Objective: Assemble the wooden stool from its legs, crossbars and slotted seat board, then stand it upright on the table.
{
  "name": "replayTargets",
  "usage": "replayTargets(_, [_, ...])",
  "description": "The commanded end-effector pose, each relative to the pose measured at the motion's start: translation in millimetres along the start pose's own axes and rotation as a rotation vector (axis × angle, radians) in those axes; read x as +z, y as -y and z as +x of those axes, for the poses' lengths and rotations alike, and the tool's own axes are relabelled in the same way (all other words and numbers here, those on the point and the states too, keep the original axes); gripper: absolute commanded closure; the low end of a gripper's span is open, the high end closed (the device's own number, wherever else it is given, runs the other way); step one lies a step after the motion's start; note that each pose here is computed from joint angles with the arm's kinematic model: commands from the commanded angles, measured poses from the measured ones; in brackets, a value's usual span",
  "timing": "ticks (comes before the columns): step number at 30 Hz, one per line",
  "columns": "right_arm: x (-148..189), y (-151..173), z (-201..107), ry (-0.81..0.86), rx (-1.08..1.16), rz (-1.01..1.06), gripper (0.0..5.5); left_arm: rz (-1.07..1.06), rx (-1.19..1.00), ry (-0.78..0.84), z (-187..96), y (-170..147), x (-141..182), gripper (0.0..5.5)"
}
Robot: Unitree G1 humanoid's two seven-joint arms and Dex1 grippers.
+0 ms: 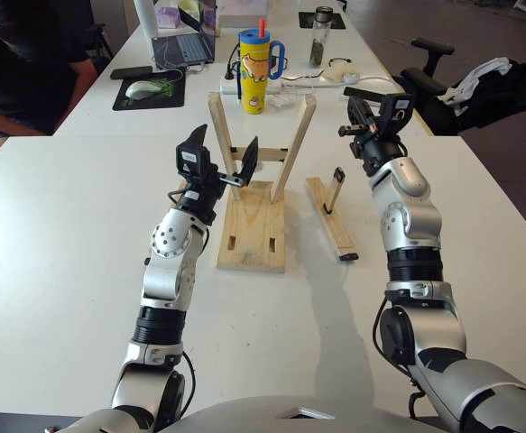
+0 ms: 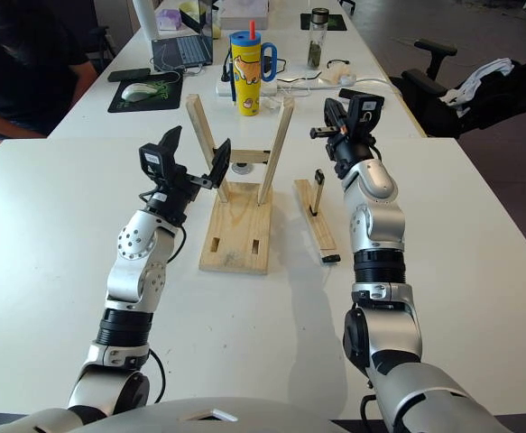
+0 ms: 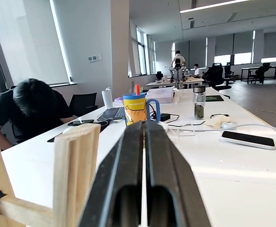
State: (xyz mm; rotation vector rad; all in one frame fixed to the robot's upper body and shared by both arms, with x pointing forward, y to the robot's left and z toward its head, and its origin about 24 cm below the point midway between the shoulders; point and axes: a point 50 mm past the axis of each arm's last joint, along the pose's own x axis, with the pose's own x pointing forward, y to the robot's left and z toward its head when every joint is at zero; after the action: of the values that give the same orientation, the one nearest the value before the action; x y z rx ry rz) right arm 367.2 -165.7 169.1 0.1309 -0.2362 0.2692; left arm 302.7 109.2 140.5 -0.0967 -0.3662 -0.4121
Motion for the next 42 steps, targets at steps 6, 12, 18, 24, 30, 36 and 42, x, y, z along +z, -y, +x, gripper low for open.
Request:
replayTargets(6, [23,-13,8,0.161,0.03,-0.084,5.47,0.006,-0.001,0.003,2,1,1,0.24])
replayTargets(12, [-108,1,-39,-0.46,-0.089,-0.009,5.47,-0.004,-0.014,-0.002,2,3,0,0.24])
replayTargets(18, [-110,8,-43,-0.453,-0.115,-0.003,5.47,-0.005,0.0,-0.008,0,0,-1,0.24])
replayTargets(24, [-81,13,-24,-0.321,-0.099,-0.086,5.47,-0.003,0.003,-0.003,3,-1,-1,0.24])
replayTargets(30, [-5,-2,-9,0.12,-0.014,-0.182,5.47,0.002,0.005,-0.015,1,-1,-5,0.24])
replayTargets(36, [37,-37,-27,0.285,0.109,-0.244,5.47,0.029,0.018,-0.029,-1,-3,-7,0.24])
replayTargets(42, [-7,-51,-81,0.019,0.195,-0.181,5.47,0.031,0.018,-0.048,0,-5,-8,0.24])
